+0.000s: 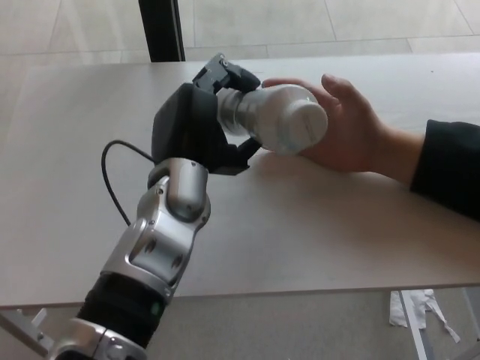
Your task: Pick up a bottle and hand it
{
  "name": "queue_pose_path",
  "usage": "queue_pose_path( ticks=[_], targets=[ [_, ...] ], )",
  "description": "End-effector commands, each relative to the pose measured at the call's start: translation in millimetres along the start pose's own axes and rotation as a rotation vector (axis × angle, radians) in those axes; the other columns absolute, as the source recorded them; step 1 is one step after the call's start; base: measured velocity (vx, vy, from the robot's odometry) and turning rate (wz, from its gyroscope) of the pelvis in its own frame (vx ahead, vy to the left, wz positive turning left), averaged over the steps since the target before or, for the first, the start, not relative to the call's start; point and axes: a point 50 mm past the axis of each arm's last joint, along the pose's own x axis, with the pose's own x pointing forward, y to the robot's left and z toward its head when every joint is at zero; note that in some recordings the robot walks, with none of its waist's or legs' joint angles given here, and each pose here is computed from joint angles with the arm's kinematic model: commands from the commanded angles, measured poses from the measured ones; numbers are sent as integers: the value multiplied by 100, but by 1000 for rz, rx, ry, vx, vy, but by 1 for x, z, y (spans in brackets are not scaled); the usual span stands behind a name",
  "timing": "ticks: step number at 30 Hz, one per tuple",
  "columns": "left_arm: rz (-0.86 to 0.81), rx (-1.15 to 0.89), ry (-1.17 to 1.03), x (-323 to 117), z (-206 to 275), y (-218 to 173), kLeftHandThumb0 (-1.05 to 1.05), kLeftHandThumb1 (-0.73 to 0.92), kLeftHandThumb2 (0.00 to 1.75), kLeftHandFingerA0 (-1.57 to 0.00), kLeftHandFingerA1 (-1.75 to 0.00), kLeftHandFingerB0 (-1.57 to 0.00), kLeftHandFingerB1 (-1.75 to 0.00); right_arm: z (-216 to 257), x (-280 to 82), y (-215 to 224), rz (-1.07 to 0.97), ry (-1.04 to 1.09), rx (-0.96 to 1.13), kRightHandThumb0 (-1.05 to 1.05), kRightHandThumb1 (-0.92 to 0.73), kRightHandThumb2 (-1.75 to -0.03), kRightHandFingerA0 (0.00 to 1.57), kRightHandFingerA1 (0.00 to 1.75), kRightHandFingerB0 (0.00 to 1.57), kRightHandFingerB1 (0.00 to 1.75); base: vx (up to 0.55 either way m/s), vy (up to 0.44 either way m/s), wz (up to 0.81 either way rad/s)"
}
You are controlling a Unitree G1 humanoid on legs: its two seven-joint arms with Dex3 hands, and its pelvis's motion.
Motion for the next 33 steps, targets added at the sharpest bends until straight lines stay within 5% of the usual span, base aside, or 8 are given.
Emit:
queue_pose_path(
  ticks=[1, 6, 8, 13, 14, 27, 29, 33],
  targets=[
    [-258, -50, 173, 49, 67, 32, -20, 55, 91, -98, -158, -56, -68, 6, 4, -3, 3, -22, 3, -49, -56, -57, 81, 53, 43, 35, 0, 0, 0],
    [-240, -37, 160, 59, 85, 27, -17, 51, 102, -96, -161, -72, -130, 6, 7, 5, 26, -21, 36, -51, -45, -80, 62, 59, 37, 48, 0, 0, 0],
    [-230, -47, 191, 61, 89, 20, -22, 60, 77, -97, -148, -73, -95, 6, 8, 9, 38, -21, 33, -52, -45, -80, 57, 57, 35, 47, 0, 0, 0],
    [-232, -45, 241, 56, 74, 0, -23, 57, 82, -97, -160, -73, -133, 3, 10, 17, 61, -15, 61, -52, -43, -79, 53, 56, 36, 47, 0, 0, 0],
    [-235, -49, 273, 52, 65, -7, -22, 56, 80, -95, -160, -71, -101, 3, 9, 21, 70, -12, 57, -51, -44, -79, 53, 56, 35, 47, 0, 0, 0],
    [-276, -158, 587, 5, 26, -86, -23, 58, 82, -95, -148, -71, -112, 19, 5, 42, 112, -49, 43, -45, -57, -57, 52, 44, 39, 33, 0, 0, 0],
    [-333, -149, 649, -9, 17, -101, -24, 67, 68, -83, -129, -59, -69, 20, 4, 43, 114, -55, 50, -45, -58, -58, 49, 45, 40, 33, 0, 0, 0],
    [-326, -155, 668, -15, 8, -106, -26, 67, 67, -80, -136, -52, -67, 17, 8, 41, 110, -58, 48, -44, -58, -57, 52, 43, 39, 32, 0, 0, 0]
  ],
)
